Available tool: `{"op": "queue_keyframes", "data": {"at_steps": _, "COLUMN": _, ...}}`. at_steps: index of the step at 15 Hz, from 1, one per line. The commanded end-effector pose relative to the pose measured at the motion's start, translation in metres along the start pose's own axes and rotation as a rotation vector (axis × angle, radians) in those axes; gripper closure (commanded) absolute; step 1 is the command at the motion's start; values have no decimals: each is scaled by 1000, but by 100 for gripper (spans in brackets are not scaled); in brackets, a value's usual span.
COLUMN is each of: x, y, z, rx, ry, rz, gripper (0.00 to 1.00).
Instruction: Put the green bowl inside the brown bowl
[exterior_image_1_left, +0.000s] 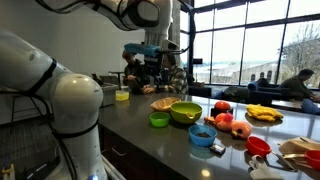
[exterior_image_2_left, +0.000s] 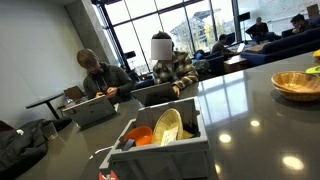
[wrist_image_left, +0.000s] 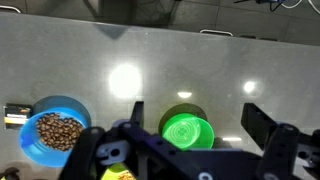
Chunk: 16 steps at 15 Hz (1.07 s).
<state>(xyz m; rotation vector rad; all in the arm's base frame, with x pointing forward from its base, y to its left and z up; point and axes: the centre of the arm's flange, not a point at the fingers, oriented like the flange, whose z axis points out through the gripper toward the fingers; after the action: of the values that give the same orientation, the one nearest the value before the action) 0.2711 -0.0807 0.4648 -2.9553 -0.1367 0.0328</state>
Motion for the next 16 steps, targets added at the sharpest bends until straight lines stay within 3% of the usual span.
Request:
{"op": "queue_keyframes", "data": {"at_steps": 1, "x": 28, "y": -48, "z": 4, "rx": -21, "ry": -33, "rz": -35, "gripper": 0}}
{"op": "queue_keyframes", "data": {"at_steps": 5, "x": 72, "y": -83, "z": 7, "rx": -25, "ry": -44, "rz": -102, "gripper": 0}}
{"op": "queue_keyframes", "data": {"at_steps": 9, "x": 112, "y": -84, "z": 11, "rx": 44, "ry": -15, "rz": -157, "gripper": 0}}
{"op": "queue_keyframes", "data": {"at_steps": 12, "x": 137, "y": -75, "z": 22, "rx": 170, "ry": -50, "rz": -75, "gripper": 0}}
{"op": "queue_keyframes", "data": {"at_steps": 16, "x": 158, "y": -60, "z": 53, "rx": 200, "ry": -100, "rz": 86, "gripper": 0}}
